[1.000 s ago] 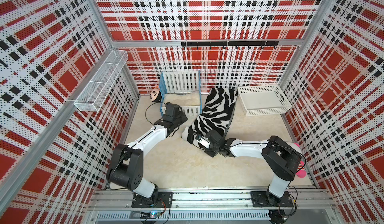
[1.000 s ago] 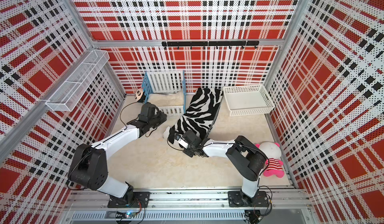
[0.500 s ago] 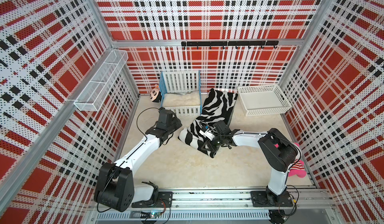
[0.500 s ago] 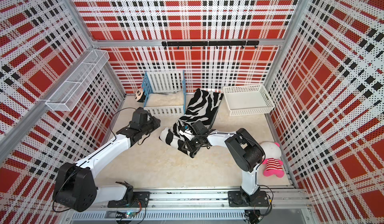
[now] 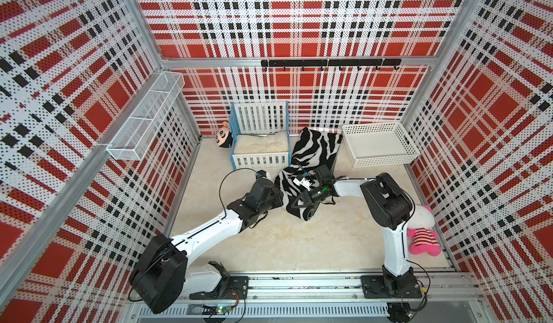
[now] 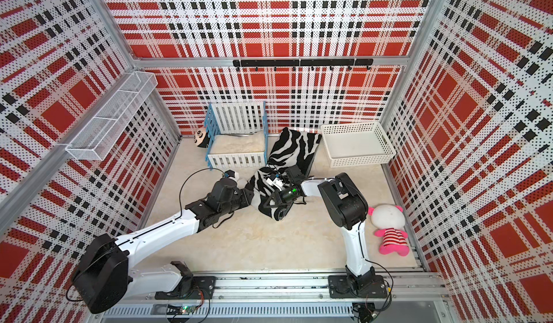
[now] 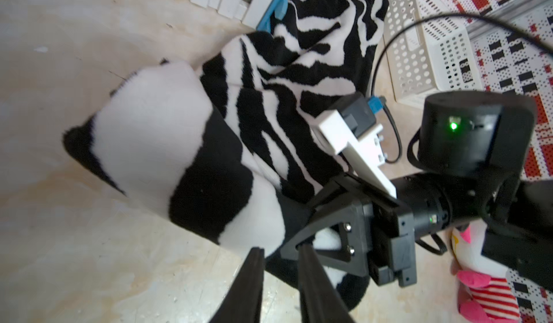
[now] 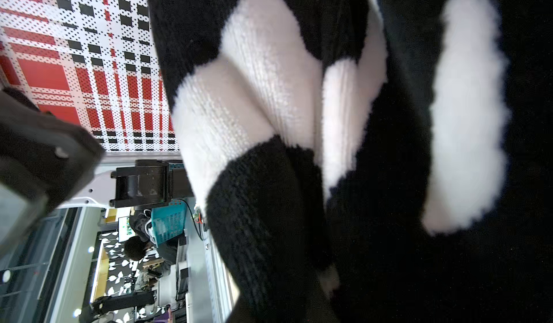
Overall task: Roll up the pillowcase
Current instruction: Roll the pillowcase at the center of the board.
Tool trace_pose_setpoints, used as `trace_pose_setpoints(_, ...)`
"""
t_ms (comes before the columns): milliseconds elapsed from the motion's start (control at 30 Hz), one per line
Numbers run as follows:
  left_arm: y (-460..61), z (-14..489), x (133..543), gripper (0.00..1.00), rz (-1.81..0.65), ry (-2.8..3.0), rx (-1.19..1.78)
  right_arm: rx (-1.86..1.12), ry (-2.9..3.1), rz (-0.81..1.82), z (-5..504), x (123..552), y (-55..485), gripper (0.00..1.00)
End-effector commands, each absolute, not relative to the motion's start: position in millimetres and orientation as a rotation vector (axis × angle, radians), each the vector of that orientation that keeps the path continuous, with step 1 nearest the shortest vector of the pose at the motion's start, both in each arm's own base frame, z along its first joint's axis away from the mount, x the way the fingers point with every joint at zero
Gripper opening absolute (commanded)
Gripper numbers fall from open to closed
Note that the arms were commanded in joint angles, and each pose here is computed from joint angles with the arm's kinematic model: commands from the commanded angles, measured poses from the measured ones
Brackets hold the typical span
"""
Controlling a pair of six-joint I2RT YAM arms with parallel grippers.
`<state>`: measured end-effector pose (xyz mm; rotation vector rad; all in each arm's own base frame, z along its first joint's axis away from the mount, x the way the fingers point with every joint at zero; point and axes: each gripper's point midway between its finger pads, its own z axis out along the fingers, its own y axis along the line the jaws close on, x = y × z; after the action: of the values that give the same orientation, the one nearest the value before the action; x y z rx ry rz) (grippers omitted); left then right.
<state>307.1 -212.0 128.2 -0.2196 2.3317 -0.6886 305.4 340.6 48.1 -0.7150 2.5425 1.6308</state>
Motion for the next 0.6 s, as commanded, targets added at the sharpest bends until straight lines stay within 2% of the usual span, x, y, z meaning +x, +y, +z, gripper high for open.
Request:
trace_pose_setpoints(0,-213.5,126.8,318.9,0.26,-0.671,2.279,-0.214,-0.655,2.629,1.591,34.8,305.1,332.9,0.06)
trace_pose_setpoints(167,-216.9,111.4,341.7,0.25,-0.621,2.293,-0.245,-0.658,2.631,1.536,34.8,304.9,329.4,0.13)
trace_pose_setpoints(333,-221.2,83.4,355.9,0.23,-0.596,2.359,-0.261,-0.659,2.631,1.468,37.2,308.4,326.0,0.27)
trace_pose_setpoints(533,-221.5,51.9,359.4,0.22,-0.565,2.438,-0.291,-0.661,2.581,1.325,55.2,319.5,319.0,0.47)
trace_pose_setpoints(567,-222.1,49.3,359.6,0.22,-0.564,2.444,-0.291,-0.665,2.569,1.275,59.7,321.8,316.1,0.59)
